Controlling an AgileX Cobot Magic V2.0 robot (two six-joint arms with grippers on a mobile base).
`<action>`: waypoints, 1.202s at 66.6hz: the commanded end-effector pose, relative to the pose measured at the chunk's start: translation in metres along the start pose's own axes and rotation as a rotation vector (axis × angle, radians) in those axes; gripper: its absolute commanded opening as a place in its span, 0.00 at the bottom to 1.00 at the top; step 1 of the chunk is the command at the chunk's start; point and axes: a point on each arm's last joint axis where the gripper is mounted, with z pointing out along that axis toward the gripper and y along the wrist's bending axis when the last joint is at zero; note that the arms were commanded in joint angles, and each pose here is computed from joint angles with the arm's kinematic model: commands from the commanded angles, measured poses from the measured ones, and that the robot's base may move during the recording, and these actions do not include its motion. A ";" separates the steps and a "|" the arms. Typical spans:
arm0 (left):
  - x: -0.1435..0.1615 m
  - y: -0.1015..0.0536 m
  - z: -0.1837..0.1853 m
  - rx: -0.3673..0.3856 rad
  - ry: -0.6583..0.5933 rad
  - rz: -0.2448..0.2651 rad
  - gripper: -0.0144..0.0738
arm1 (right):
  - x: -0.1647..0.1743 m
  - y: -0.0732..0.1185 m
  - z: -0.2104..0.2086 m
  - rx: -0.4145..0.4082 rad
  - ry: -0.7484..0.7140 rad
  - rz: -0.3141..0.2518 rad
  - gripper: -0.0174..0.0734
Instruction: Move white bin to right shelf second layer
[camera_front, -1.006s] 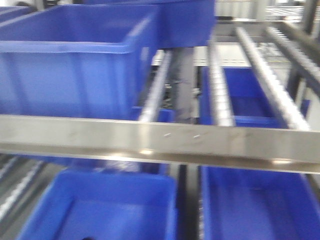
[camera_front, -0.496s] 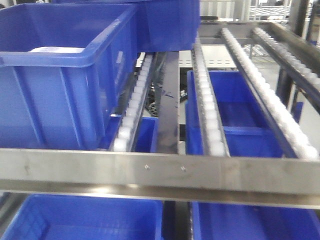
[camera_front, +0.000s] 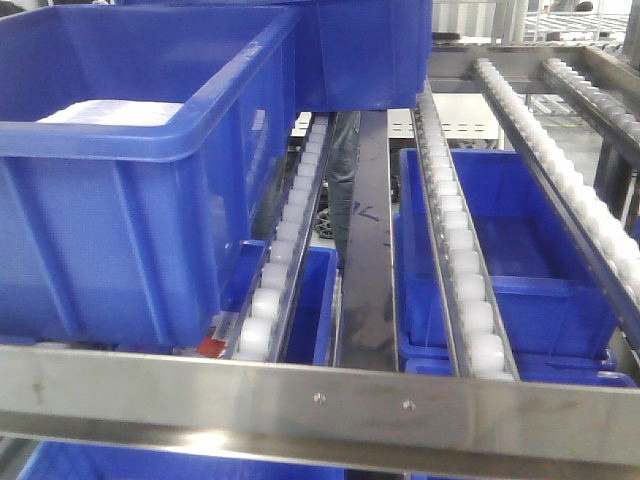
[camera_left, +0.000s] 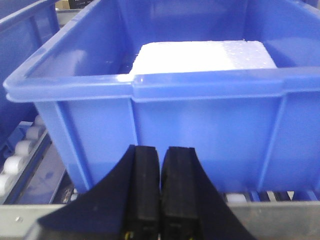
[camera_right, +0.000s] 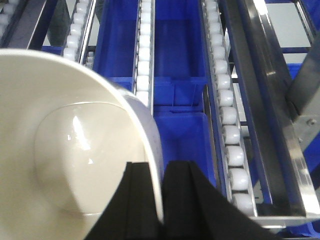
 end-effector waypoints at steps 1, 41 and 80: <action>0.004 0.000 0.001 0.002 -0.064 -0.005 0.26 | -0.017 0.001 -0.006 -0.011 -0.121 0.006 0.25; 0.004 0.000 0.001 0.002 -0.064 -0.005 0.26 | -0.017 0.001 -0.006 -0.011 -0.121 0.006 0.25; 0.004 0.000 0.001 0.002 -0.064 -0.005 0.26 | -0.019 0.007 0.018 -0.059 -0.064 0.073 0.25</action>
